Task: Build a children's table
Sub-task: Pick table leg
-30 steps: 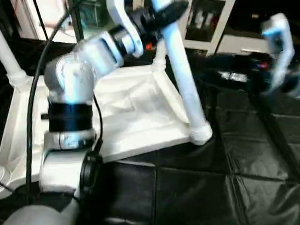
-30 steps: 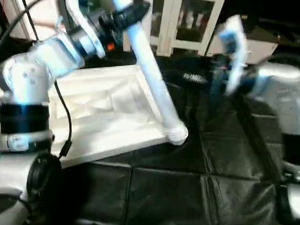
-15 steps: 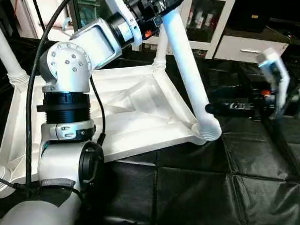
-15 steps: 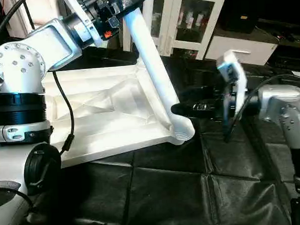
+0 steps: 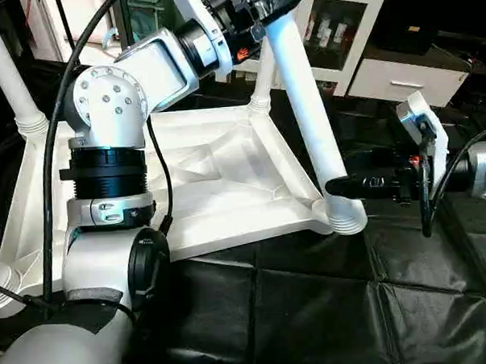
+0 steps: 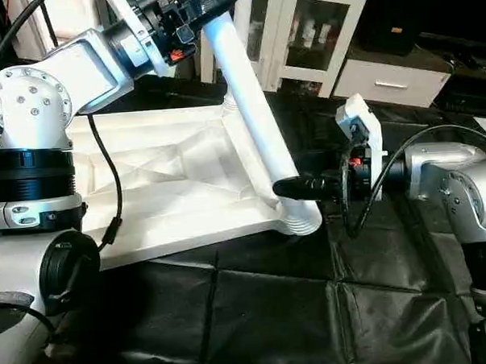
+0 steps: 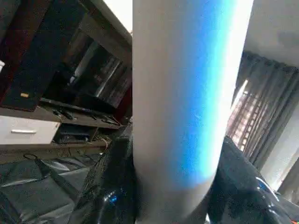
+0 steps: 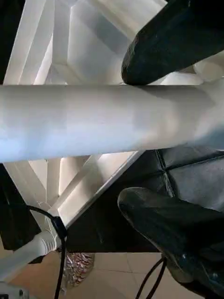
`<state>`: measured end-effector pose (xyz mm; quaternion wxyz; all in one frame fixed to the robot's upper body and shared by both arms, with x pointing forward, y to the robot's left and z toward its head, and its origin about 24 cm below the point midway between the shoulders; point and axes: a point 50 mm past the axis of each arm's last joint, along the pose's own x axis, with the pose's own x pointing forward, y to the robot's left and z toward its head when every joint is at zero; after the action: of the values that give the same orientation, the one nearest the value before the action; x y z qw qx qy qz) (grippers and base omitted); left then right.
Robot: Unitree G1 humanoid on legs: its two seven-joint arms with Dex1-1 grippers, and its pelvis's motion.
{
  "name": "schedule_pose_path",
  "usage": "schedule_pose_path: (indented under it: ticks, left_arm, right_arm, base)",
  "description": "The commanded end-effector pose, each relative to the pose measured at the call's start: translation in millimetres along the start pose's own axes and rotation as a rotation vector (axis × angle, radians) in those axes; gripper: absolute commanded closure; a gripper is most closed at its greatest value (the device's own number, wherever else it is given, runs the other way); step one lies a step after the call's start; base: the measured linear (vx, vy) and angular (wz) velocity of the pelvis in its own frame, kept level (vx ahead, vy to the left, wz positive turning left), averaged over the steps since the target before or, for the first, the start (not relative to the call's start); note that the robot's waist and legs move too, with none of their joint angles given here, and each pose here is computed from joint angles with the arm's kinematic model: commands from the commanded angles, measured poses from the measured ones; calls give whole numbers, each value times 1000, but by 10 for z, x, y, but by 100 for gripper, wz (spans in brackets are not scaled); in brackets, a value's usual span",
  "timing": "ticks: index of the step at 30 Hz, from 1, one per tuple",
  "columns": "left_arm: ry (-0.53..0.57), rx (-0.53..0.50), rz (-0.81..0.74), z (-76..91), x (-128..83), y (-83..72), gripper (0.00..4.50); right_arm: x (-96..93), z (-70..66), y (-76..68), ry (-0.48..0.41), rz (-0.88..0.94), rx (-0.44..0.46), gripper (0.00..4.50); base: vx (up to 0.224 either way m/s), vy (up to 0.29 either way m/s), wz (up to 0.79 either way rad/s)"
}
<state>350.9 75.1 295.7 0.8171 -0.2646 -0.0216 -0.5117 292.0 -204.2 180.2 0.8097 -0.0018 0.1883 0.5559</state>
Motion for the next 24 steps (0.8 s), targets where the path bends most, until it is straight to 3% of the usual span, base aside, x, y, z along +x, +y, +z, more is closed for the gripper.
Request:
schedule_pose_path:
  ticks: [1,5,9,14,17,19,21,24]
  left_arm:
    - [3,15,-32,55,73,-100,296]
    - [4,11,-41,51,79,-109,296]
    - [9,12,-46,44,88,-116,296]
    - [15,13,-56,37,96,-129,296]
    - [18,15,-58,31,95,-138,296]
    - [20,17,-59,29,93,-140,296]
    - [26,19,-63,24,91,-143,296]
    - [33,24,-67,17,90,-146,296]
  right_arm:
    - [3,-20,18,27,-7,-15,65]
    - [29,-103,28,79,-3,-15,65]
    - [92,-182,10,135,-26,-40,102]
    - [150,-195,18,132,-18,-35,102]
    - [154,-207,20,142,-15,-39,138]
    - [155,-210,20,143,-13,-38,138]
    - [157,-215,18,145,-13,-39,176]
    - [159,-218,18,147,-14,-41,180]
  base:
    - [0,0,0]
    - [0,0,0]
    - [0,0,0]
    - [0,0,0]
    - [0,0,0]
    - [0,0,0]
    - [0,0,0]
    - [0,0,0]
